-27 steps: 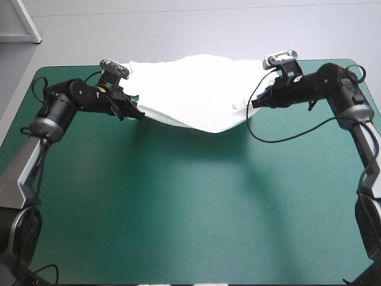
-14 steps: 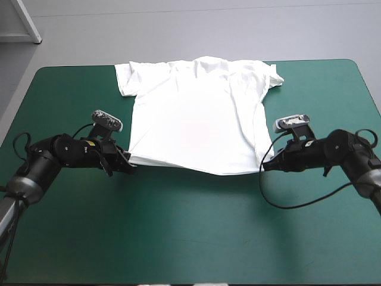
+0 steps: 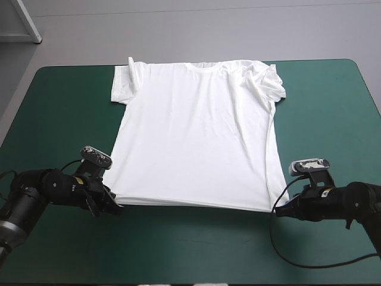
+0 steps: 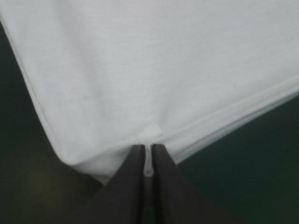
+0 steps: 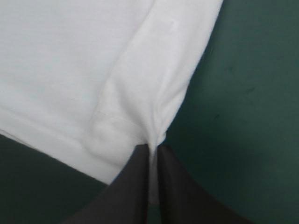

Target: Fold the cloth

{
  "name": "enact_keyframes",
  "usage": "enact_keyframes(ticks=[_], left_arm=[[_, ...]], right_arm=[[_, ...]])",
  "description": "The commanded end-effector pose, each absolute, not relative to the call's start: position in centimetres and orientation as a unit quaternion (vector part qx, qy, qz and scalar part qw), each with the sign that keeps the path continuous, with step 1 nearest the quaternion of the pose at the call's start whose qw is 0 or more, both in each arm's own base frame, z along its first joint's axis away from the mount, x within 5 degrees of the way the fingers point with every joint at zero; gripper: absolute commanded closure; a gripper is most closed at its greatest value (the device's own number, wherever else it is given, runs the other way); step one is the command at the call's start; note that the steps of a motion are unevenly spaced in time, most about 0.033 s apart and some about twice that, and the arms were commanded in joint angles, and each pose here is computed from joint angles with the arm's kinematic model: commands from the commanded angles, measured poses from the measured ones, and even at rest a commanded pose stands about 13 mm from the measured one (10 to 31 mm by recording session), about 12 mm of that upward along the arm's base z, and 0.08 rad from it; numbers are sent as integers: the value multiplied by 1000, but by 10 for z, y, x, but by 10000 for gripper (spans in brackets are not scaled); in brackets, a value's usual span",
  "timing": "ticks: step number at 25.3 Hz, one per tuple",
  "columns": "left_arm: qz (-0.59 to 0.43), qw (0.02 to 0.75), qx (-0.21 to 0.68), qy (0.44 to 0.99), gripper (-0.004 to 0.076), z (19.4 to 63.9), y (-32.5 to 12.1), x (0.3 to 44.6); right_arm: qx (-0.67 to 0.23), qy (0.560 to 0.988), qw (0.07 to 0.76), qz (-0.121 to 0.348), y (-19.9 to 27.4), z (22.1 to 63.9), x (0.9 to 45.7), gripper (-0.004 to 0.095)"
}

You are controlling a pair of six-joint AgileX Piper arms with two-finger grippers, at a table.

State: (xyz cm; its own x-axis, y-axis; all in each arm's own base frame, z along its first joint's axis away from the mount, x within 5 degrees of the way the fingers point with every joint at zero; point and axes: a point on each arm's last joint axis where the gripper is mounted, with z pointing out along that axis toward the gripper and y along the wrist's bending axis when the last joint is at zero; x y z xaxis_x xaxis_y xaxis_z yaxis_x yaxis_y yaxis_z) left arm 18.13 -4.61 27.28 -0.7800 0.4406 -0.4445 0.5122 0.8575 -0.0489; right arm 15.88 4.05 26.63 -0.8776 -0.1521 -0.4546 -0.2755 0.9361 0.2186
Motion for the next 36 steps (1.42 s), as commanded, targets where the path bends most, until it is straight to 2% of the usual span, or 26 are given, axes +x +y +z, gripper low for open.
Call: enact_keyframes(ticks=[1,12,13,14,15,16,17,18,21,23,24,26,27,31,36], left_arm=[[-101,203,251,941,705,279,-47,165],[-126,147,244,950,705,256,-45,131],[-127,148,244,950,704,256,-45,131],[-130,148,243,950,689,256,-46,131],[-130,148,243,950,664,256,-46,131],[-131,147,243,950,577,256,-46,131],[-131,145,244,950,528,256,-46,130],[-133,144,242,950,387,256,-46,130],[-144,156,237,948,235,258,-48,132],[-147,212,242,935,223,269,-51,142],[-129,270,230,926,223,281,-50,153],[-92,364,178,910,223,305,-45,175],[-84,378,164,907,223,311,-43,183],[-65,400,126,905,223,326,-39,218],[-69,384,98,916,223,326,-35,272]], right_arm=[[-103,961,220,134,37,268,143,903],[-92,964,207,142,36,263,122,896],[-95,963,209,140,36,263,123,861],[-95,962,214,139,36,264,124,753],[-95,962,215,139,36,264,124,699],[-92,961,221,139,36,264,125,555],[-90,960,225,141,36,265,125,506],[-87,957,238,141,36,266,128,436],[-82,948,274,137,36,272,134,441],[-72,929,338,130,34,285,144,441],[-65,913,384,124,33,296,151,442],[-54,882,453,116,31,316,161,442],[-53,873,471,114,31,322,164,446],[-77,861,494,95,31,336,179,479],[-102,869,477,81,33,336,204,490]])
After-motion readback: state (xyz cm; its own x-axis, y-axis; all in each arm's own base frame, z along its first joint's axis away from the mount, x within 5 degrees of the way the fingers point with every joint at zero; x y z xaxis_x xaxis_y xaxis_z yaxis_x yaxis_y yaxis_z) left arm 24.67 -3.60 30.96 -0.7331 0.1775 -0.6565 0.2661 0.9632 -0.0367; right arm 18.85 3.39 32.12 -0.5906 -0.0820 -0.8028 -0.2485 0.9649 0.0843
